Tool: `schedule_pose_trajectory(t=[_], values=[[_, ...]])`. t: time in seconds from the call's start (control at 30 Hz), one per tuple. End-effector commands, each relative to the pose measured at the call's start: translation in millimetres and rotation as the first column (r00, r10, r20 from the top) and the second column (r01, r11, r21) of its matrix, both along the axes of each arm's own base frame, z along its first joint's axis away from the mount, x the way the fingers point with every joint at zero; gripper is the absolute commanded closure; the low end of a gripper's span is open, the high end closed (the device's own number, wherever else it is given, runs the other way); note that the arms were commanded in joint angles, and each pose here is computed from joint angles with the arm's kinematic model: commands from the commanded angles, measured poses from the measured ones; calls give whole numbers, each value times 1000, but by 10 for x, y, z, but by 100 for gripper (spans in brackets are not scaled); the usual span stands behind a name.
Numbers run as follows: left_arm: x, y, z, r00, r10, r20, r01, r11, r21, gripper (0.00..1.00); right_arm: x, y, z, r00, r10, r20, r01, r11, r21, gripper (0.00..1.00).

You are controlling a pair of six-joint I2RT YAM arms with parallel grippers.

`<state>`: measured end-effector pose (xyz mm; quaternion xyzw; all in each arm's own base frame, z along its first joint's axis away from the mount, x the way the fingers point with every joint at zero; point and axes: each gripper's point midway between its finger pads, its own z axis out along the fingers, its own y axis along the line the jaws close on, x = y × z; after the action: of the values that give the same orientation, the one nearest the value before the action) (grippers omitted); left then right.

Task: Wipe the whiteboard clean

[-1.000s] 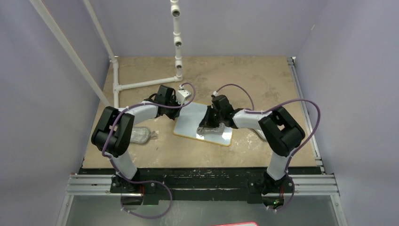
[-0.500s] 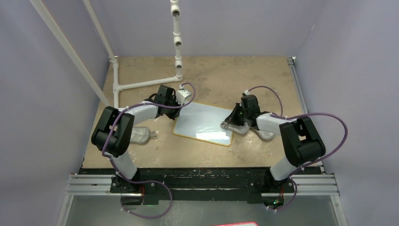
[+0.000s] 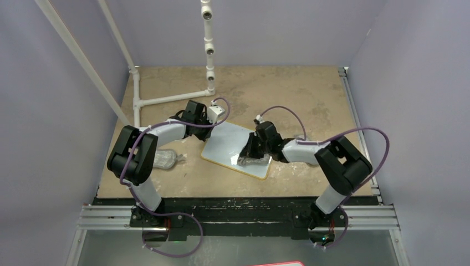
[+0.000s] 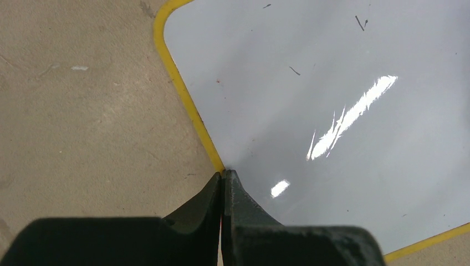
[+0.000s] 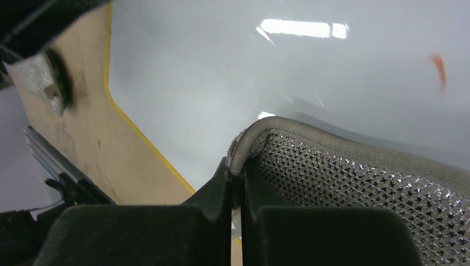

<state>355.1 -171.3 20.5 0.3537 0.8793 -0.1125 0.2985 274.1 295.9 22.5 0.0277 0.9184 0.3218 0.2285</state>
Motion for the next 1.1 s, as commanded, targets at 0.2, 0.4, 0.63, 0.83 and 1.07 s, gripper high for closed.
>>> schedule_pose_trajectory(t=[0.2, 0.4, 0.63, 0.83, 1.07], values=[[-447, 284, -380, 984, 21, -176, 2, 992, 128, 100, -1074, -1048, -379, 964, -23, -264, -44, 969, -243, 100], [-456, 275, -388, 983, 22, -183, 1, 992, 123, 100, -693, -556, -338, 976, 20, -219, -51, 989, -139, 100], [-455, 284, -381, 983, 15, -181, 8, 992, 129, 100, 109, 86, -247, 987, 56, -148, -74, 990, -119, 100], [-465, 312, -380, 984, 5, -176, 20, 989, 143, 100, 1083, -193, -25, 995, -84, -59, 78, 992, -101, 100], [-468, 318, -377, 986, -7, -169, 32, 989, 146, 100, 984, -770, -183, 981, -175, -79, 161, 974, -161, 100]])
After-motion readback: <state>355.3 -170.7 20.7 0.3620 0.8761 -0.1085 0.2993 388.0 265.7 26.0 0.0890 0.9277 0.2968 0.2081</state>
